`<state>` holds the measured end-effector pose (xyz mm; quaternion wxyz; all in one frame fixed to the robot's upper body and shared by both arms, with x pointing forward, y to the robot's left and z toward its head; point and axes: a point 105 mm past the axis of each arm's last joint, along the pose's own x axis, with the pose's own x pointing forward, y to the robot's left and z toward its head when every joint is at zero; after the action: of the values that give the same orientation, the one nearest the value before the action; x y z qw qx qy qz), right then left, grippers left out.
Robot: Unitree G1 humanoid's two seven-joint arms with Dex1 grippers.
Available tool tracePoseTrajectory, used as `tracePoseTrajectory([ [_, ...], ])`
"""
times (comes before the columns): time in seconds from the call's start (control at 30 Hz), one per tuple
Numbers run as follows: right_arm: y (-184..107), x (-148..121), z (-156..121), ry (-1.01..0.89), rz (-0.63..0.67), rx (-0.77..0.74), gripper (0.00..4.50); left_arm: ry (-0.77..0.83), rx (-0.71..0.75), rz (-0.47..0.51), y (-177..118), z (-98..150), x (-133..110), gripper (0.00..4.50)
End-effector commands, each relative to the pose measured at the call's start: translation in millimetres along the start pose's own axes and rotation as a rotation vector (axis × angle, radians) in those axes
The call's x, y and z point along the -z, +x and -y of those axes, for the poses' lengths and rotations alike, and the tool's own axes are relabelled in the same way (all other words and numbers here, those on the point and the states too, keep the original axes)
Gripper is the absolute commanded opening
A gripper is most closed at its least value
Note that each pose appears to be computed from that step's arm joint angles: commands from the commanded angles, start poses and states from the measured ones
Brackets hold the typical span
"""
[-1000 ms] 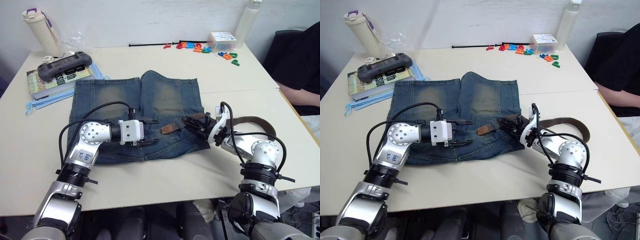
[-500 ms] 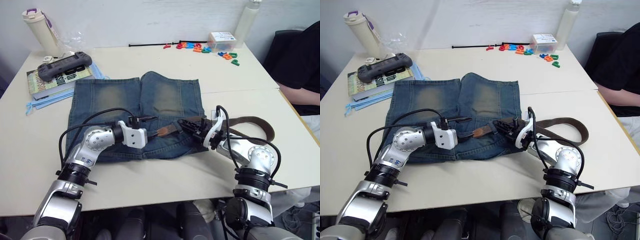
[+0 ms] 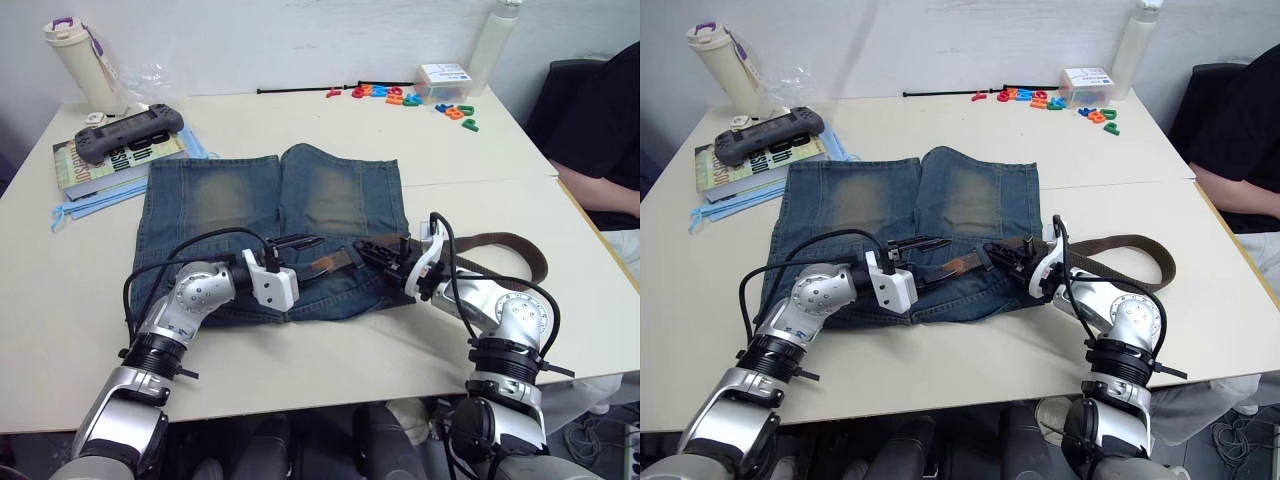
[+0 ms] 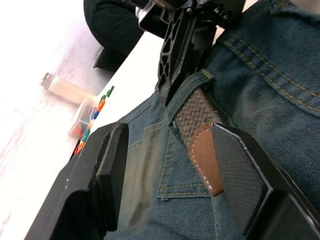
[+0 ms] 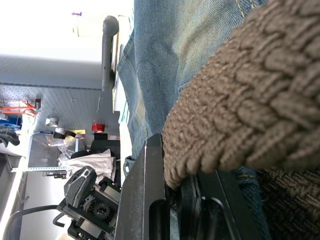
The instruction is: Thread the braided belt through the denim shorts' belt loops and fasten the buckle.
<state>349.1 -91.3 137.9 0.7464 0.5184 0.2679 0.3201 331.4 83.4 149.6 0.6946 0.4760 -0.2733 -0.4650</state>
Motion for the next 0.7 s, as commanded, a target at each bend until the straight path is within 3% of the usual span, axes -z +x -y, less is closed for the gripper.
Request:
tracePoseTrajectory([
  [0.03,1,5,-4,0.009,-0.02,-0.025,0.0,-0.011,0.058,0.001,-3,9,-2,2.94],
  [0.2,2,6,-6,0.013,-0.017,-0.034,0.0,-0.026,0.101,-0.045,0,16,5,2.94],
  [0.5,1,7,-8,0.019,-0.013,-0.037,0.0,-0.018,0.276,-0.038,0,37,-1,2.94],
  [0.7,2,9,-9,0.018,-0.015,-0.041,0.0,0.015,0.247,-0.153,0,26,17,2.94],
])
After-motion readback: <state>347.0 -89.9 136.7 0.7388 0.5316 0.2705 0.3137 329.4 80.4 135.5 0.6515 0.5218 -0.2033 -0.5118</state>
